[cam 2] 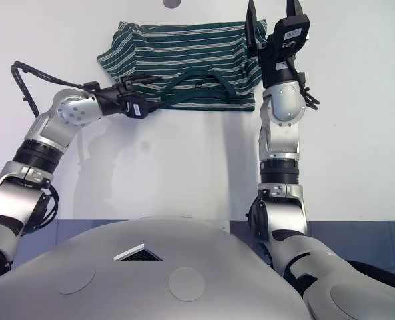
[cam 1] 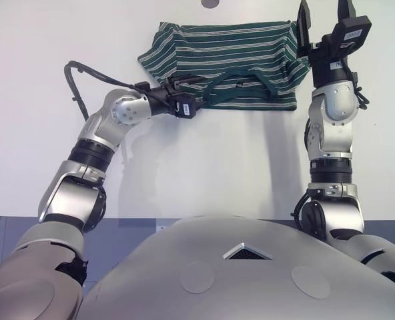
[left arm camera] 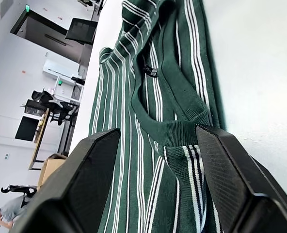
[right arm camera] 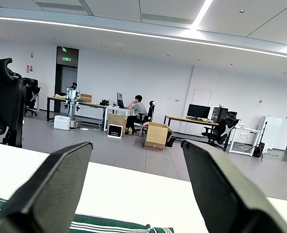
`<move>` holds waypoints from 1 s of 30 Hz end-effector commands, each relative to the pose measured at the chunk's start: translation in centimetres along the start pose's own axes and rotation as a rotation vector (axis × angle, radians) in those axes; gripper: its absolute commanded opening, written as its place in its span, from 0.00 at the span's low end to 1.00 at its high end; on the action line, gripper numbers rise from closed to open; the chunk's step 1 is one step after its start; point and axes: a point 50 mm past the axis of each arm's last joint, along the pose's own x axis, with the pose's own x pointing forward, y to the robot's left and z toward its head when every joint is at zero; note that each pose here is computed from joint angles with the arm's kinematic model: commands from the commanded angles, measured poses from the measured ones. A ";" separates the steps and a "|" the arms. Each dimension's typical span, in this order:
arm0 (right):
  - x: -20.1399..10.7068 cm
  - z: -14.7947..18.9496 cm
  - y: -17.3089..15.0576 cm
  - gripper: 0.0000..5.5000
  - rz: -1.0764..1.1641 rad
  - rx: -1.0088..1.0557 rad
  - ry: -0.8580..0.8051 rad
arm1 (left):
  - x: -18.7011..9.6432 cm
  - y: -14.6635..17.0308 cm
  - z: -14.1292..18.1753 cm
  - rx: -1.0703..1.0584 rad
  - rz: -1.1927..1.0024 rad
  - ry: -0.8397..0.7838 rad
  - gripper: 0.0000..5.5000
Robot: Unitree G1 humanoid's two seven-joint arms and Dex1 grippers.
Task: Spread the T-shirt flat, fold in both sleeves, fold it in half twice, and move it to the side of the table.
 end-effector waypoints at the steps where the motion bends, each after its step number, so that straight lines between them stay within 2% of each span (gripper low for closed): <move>1: 0.4 0.6 0.1 0.62 0.010 -0.003 -0.017 | -0.2 0.4 0.1 0.007 -0.019 -0.022 0.52; 11: 0.4 0.5 0.2 0.62 0.005 0.002 -0.014 | -0.4 0.3 -1.0 0.026 -0.034 0.024 0.52; 20: 0.3 0.4 0.4 0.62 0.001 0.008 -0.011 | -0.7 1.5 -1.4 0.055 0.011 0.042 0.52; 24: 0.3 0.4 0.4 0.63 -0.001 0.006 -0.013 | -0.6 0.6 -1.3 0.036 -0.033 0.025 0.37; 30: 0.5 0.4 0.3 0.63 -0.002 0.003 -0.015 | -0.6 0.9 -1.1 0.036 -0.015 0.004 0.20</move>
